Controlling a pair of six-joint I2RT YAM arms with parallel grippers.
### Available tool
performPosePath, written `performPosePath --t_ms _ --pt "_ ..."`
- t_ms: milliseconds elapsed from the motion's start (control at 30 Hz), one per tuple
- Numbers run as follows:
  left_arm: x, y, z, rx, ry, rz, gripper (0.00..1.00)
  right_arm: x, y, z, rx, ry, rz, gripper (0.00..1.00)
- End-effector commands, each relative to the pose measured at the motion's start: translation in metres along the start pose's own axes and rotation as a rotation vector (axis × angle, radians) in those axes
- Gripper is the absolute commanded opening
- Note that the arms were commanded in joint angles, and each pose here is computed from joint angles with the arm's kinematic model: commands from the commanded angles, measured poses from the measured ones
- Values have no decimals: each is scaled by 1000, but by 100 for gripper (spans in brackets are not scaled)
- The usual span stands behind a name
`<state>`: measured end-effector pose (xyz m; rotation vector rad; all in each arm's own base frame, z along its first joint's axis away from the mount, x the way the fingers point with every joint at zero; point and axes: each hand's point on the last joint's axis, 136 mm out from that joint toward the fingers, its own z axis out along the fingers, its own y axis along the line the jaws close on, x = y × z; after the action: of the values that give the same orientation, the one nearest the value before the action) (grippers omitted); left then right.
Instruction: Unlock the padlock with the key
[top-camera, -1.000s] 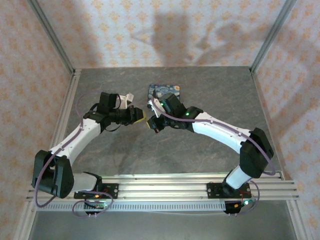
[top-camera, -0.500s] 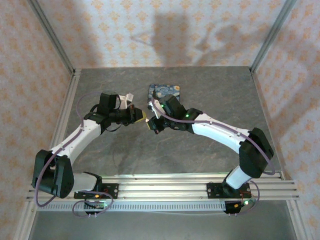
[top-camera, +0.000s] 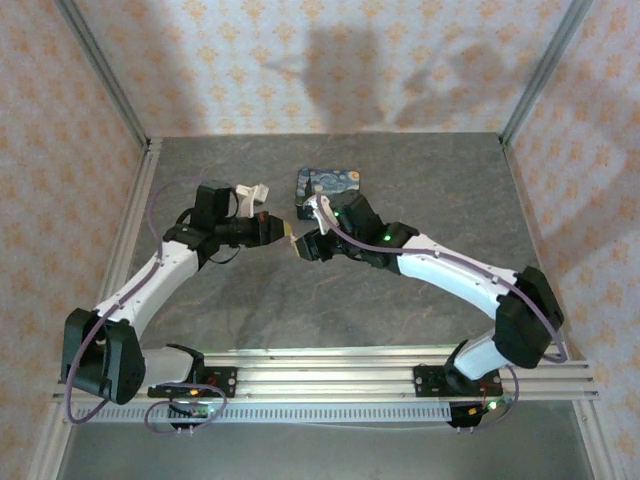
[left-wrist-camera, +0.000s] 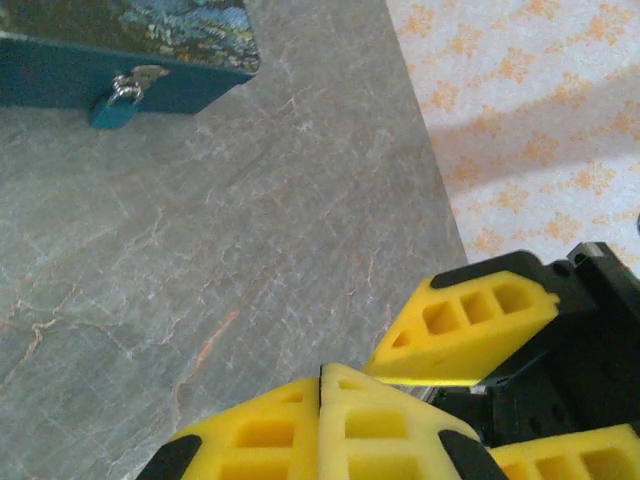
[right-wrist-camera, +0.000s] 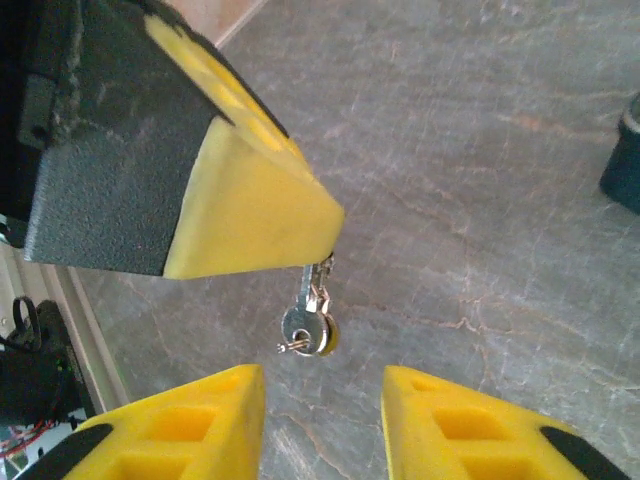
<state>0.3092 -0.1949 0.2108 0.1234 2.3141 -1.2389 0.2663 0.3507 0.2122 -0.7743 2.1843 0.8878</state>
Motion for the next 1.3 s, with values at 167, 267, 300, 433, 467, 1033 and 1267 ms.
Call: performPosePath --t_ms 167,267,300,433,467,1033,1267 --pt "-8 -22 -12 35 1 190 0 -25 -6 -29 -66 -113 144 40" --pt "-7 -32 -16 73 6 258 0 -31 12 -27 -209 -108 189 40" --pt "-7 -37 -18 86 3 279 0 -31 19 -26 -257 -98 195 41" --pt "-11 -55 -26 144 -22 342 0 -29 37 -17 -391 -30 225 41" --pt "-12 -58 -27 150 -27 353 0 -28 40 -16 -413 -18 230 41" --pt "-13 -68 -35 159 -21 346 1 -26 44 -16 -468 -48 238 0" --pt "-35 -44 -37 36 -134 142 47 -27 24 -12 -364 -129 265 0"
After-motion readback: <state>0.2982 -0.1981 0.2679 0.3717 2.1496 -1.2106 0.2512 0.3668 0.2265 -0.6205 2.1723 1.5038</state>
